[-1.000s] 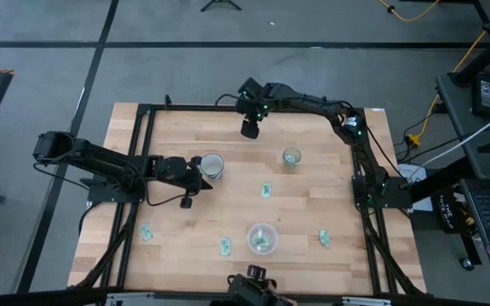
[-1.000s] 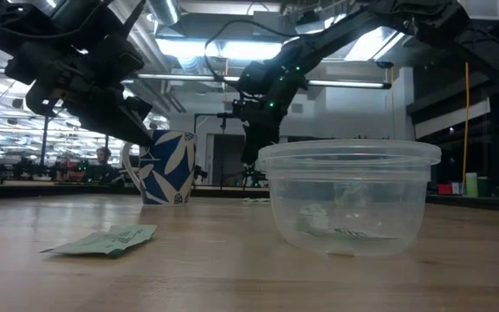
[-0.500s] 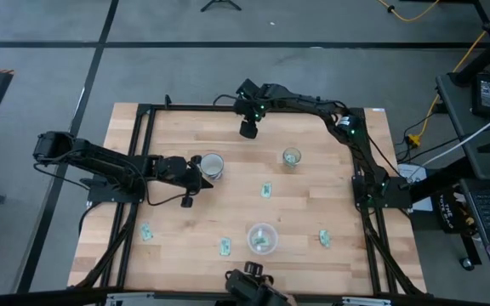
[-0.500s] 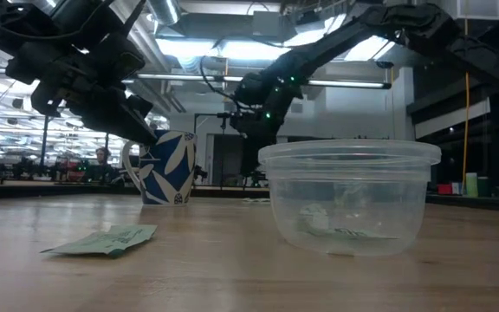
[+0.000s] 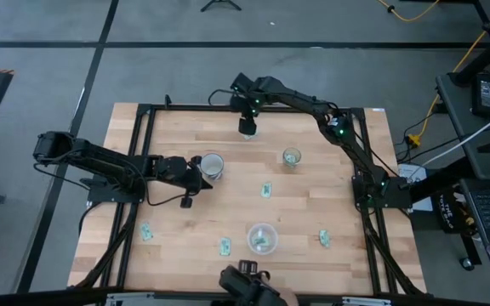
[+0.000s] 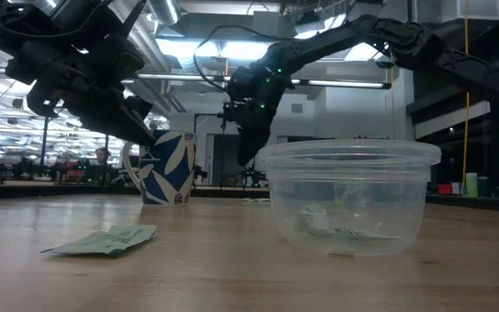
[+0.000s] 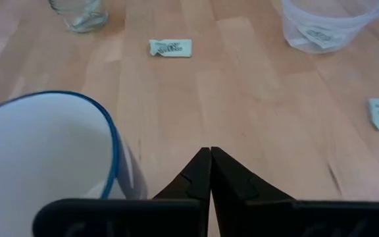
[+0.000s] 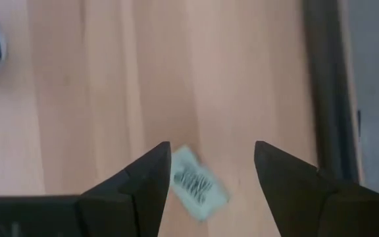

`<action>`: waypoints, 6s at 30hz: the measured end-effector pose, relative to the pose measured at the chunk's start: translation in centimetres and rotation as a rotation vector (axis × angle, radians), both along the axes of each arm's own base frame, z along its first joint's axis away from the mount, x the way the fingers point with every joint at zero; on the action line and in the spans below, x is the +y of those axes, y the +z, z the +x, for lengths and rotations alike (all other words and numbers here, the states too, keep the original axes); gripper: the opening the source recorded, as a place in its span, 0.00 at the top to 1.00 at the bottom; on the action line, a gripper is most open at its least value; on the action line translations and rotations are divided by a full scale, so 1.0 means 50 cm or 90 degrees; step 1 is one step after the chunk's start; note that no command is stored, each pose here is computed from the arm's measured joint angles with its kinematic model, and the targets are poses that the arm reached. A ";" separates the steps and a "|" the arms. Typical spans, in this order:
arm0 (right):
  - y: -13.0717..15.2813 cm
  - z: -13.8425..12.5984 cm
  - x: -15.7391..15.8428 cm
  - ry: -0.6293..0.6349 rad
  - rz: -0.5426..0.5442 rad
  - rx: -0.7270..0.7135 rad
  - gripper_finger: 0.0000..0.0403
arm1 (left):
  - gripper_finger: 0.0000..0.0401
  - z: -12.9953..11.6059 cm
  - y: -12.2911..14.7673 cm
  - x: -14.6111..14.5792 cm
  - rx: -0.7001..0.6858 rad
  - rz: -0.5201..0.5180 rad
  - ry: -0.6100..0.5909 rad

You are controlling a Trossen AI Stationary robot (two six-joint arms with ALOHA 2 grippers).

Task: Pick and place Stevia / Truvia into bins
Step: Put the white stevia packet into the transparent glass cup

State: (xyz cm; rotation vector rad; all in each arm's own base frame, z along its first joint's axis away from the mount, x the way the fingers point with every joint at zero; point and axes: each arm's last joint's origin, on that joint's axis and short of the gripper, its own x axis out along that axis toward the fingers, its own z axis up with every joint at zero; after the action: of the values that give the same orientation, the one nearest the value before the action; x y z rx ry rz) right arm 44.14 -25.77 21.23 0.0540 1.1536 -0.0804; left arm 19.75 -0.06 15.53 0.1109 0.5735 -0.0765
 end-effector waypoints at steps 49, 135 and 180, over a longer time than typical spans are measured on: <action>-0.127 0.008 -0.001 0.154 0.037 0.080 0.45 | 0.99 -0.001 0.000 -0.008 0.006 -0.069 -0.034; -0.057 0.001 0.047 0.068 -0.005 0.155 0.98 | 0.99 0.000 0.001 -0.018 0.003 -0.070 -0.035; 0.162 -0.094 0.140 0.076 0.081 0.149 1.00 | 0.99 0.000 0.002 -0.019 0.001 -0.097 -0.017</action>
State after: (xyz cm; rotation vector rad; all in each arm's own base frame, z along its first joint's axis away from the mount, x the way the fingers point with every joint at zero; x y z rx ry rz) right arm 39.43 -18.78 29.35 0.0905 1.3917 0.0952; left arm 19.77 -1.00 15.63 -0.0292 0.5655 -0.1460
